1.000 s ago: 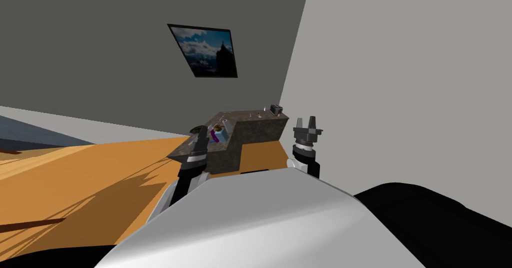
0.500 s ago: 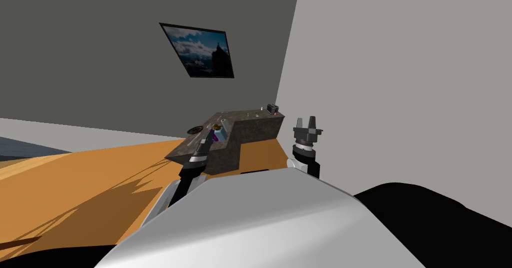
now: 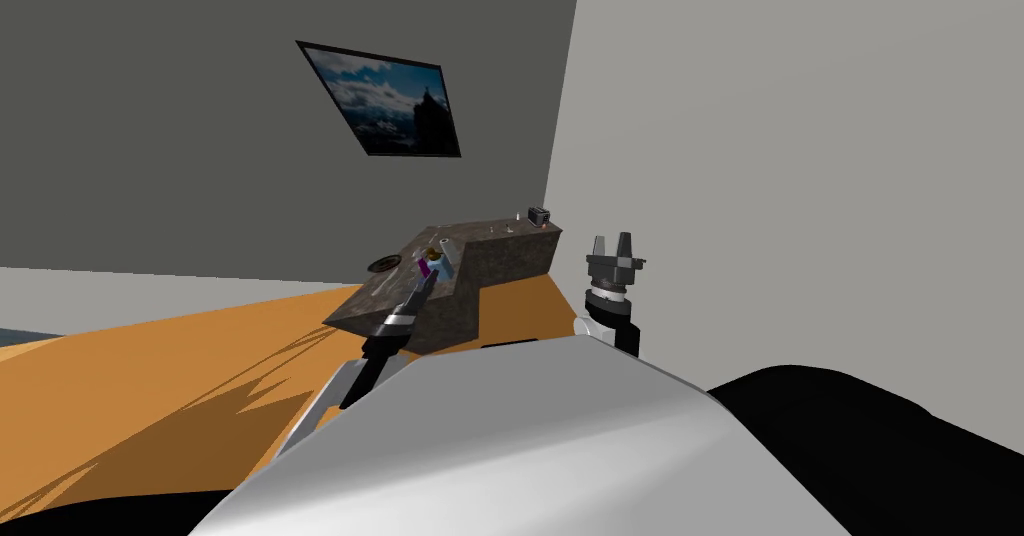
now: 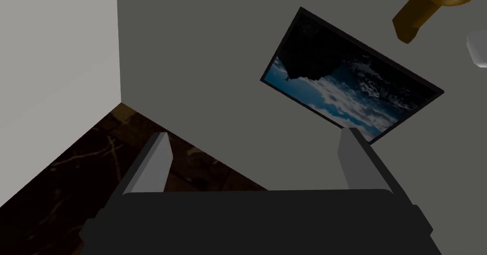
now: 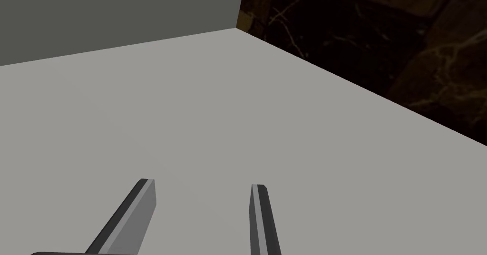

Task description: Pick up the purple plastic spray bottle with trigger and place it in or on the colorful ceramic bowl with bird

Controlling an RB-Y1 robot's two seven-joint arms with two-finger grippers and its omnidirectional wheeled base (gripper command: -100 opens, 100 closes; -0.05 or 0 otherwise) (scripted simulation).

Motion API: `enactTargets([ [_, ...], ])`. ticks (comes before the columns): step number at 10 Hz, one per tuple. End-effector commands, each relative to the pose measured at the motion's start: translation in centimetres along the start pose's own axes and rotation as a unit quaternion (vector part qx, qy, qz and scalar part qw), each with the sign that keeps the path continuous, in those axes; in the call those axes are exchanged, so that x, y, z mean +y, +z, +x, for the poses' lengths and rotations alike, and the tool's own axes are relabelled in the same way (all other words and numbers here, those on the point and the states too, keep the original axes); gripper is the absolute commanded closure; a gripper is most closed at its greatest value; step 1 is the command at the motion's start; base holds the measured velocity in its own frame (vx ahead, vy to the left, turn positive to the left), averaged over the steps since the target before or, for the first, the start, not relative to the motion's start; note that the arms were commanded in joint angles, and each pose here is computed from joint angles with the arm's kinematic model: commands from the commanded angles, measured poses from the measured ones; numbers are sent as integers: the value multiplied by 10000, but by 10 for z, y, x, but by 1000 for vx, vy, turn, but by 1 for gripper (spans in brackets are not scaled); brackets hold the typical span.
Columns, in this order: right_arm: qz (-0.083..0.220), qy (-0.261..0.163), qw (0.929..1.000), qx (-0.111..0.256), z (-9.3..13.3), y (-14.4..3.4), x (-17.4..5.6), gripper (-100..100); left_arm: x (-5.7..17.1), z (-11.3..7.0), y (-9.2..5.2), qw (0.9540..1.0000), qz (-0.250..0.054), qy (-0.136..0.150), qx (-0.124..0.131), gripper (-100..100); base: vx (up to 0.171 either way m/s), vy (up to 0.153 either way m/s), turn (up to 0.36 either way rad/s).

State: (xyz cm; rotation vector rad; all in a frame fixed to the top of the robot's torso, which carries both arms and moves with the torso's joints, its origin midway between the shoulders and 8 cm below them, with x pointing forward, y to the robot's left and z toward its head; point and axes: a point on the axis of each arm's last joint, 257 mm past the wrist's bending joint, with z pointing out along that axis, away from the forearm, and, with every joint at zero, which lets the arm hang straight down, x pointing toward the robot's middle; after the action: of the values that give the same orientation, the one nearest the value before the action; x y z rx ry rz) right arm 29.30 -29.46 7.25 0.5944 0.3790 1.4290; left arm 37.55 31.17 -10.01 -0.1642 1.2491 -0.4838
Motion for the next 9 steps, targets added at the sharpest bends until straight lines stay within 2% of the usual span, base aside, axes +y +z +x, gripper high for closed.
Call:
enactTargets([
  [1, 0, 0, 10000, 0, 0, 0, 0, 0, 12, 12, -4, 9993, -45, 303, 222, -100, -22, 76, -127],
  [4, 0, 0, 10000, 0, 0, 0, 0, 0, 34, 35, -9, 9950, -87, 784, 614, -100, -9, 91, -108],
  [9, 1, -1, 10000, 0, 0, 0, 0, 0, 66, 66, -18, 9832, -60, 1394, 1180, -100, 12, 111, -83],
])
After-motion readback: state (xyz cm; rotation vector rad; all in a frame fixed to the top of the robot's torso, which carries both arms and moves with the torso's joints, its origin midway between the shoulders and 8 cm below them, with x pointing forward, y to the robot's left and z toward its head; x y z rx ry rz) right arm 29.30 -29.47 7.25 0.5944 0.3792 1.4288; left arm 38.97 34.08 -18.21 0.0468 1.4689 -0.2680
